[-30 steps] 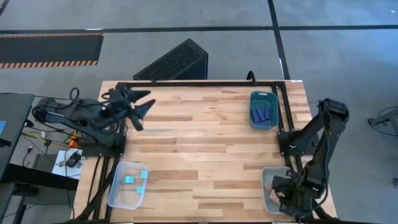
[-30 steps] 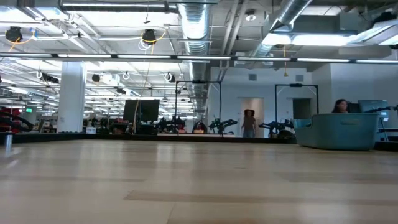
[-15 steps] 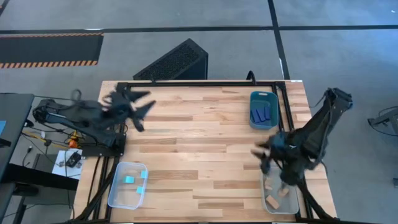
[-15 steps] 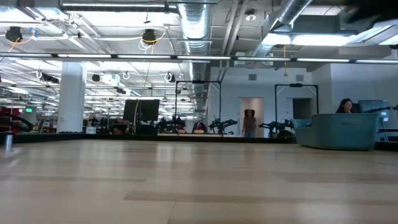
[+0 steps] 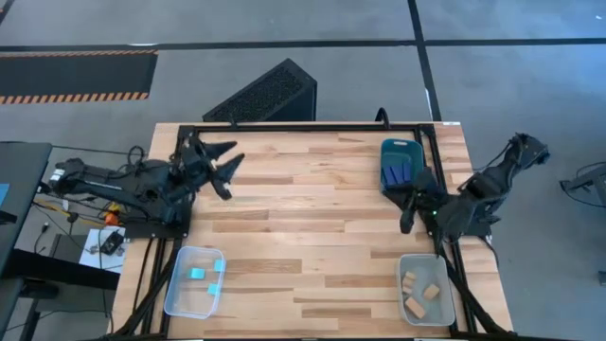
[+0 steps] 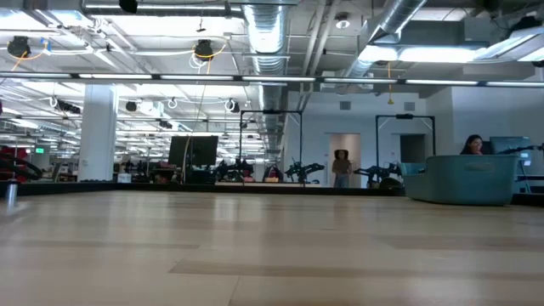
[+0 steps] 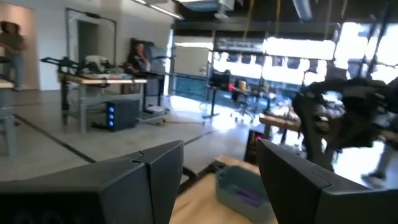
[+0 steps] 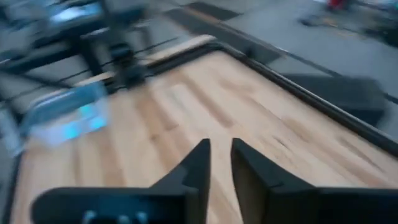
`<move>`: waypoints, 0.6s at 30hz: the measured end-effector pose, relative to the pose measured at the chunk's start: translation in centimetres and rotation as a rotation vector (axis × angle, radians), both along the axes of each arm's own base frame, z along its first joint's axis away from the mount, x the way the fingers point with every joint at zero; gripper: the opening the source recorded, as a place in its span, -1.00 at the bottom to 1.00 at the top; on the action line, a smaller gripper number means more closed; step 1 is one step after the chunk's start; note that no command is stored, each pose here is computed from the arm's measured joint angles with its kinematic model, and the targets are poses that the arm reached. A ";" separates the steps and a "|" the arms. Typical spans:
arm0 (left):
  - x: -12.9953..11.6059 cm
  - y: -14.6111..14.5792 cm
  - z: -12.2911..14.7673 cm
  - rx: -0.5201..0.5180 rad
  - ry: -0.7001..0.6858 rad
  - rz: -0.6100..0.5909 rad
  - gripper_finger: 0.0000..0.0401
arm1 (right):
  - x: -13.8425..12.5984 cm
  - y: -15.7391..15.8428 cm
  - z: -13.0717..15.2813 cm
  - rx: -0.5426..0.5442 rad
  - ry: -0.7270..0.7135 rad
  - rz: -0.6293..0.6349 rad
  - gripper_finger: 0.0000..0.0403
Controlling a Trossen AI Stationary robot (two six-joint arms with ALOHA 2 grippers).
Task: Sort & place blocks by color
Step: Return to Home Position
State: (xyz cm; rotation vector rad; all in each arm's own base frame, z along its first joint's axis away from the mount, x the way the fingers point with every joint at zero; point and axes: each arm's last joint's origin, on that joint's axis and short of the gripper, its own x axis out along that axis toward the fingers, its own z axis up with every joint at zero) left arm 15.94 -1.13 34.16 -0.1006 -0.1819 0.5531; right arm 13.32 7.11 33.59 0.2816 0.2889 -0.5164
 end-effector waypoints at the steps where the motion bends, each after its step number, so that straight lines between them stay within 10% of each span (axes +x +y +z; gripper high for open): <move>1: -0.1 0.4 0.1 -0.005 -0.012 0.004 -0.03 | 0.3 -0.1 0.4 -0.014 0.005 0.053 -0.60; 11: 4.0 3.1 -1.7 -0.065 -0.027 -0.020 -0.35 | 2.5 -2.8 3.1 -0.174 -0.036 0.607 -0.94; 18: 7.5 3.1 -3.1 -0.071 -0.084 -0.068 -0.79 | 4.1 -6.3 2.8 -0.250 -0.262 0.762 -0.98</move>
